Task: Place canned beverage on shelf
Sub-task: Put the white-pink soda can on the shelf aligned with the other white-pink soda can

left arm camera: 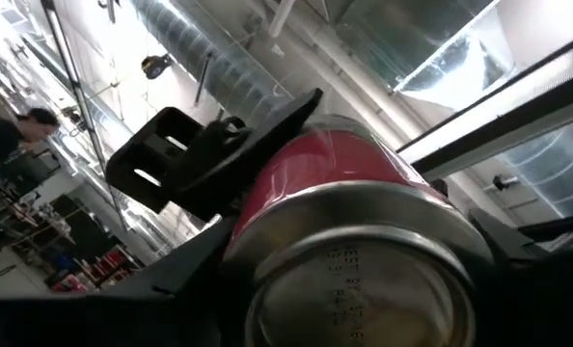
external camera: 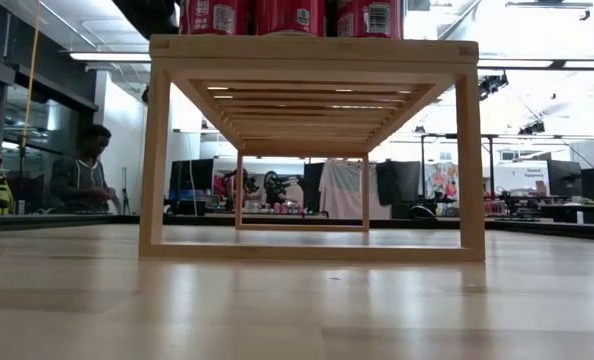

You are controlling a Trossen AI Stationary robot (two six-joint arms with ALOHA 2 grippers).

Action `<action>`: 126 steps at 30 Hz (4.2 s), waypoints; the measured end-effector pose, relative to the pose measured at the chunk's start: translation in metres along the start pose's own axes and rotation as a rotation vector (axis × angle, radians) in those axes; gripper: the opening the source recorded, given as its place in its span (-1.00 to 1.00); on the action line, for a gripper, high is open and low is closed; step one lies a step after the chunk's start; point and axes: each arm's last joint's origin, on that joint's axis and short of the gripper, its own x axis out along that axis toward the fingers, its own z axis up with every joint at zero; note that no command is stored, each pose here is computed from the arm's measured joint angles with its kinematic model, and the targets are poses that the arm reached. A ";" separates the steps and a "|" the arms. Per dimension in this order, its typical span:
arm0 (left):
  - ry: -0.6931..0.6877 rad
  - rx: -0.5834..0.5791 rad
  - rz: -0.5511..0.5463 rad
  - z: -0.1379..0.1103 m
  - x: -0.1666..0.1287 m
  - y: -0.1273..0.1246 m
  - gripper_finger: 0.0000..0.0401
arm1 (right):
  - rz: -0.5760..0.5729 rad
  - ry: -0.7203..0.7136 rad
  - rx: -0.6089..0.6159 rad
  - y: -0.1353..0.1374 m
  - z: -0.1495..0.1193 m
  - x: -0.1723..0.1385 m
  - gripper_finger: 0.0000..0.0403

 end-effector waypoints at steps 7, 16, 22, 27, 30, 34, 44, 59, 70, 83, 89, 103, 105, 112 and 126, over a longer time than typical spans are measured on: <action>0.035 0.058 -0.073 0.028 0.002 0.001 0.57 | -0.071 0.084 -0.068 0.003 0.025 -0.029 0.36; 0.194 0.412 0.032 0.102 -0.006 -0.042 0.56 | -0.382 0.474 -0.182 0.016 0.021 -0.092 0.36; 0.449 0.798 0.503 0.114 -0.038 -0.080 0.56 | -0.460 0.512 -0.091 -0.002 -0.047 -0.120 0.36; 0.445 0.835 0.560 0.116 -0.059 -0.096 0.56 | -0.495 0.422 -0.041 -0.027 -0.096 -0.118 0.36; 0.426 0.844 0.598 0.115 -0.067 -0.094 0.56 | -0.541 0.451 -0.059 -0.040 -0.112 -0.107 0.36; 0.400 0.805 0.625 0.109 -0.073 -0.086 0.57 | -0.558 0.524 -0.100 -0.057 -0.125 -0.085 0.36; 0.403 0.772 0.602 0.106 -0.073 -0.087 0.57 | -0.552 0.620 -0.138 -0.079 -0.142 -0.055 0.36; 0.388 0.772 0.590 0.107 -0.073 -0.089 0.57 | -0.534 0.635 -0.109 -0.086 -0.148 -0.055 0.53; 0.388 0.772 0.590 0.107 -0.073 -0.089 0.57 | -0.492 0.605 -0.092 -0.083 -0.137 -0.048 0.83; 0.391 0.772 0.591 0.107 -0.073 -0.089 0.57 | -0.453 0.722 -0.229 -0.056 -0.063 -0.046 0.83; 0.417 0.768 0.597 0.106 -0.074 -0.088 0.57 | -0.497 0.806 -0.248 -0.015 -0.043 -0.094 0.46; 0.397 0.707 0.567 0.106 -0.072 -0.089 0.57 | -0.590 0.507 0.050 -0.021 -0.134 -0.141 -0.93; 0.391 0.707 0.562 0.106 -0.072 -0.090 0.57 | -0.593 0.514 0.050 -0.027 -0.142 -0.134 -0.98; 0.383 0.684 0.565 0.106 -0.072 -0.090 0.57 | -0.613 0.574 0.019 -0.046 -0.155 -0.115 -0.99; 0.383 0.682 0.566 0.106 -0.072 -0.090 0.57 | -0.581 0.591 -0.020 -0.056 -0.157 -0.094 -1.00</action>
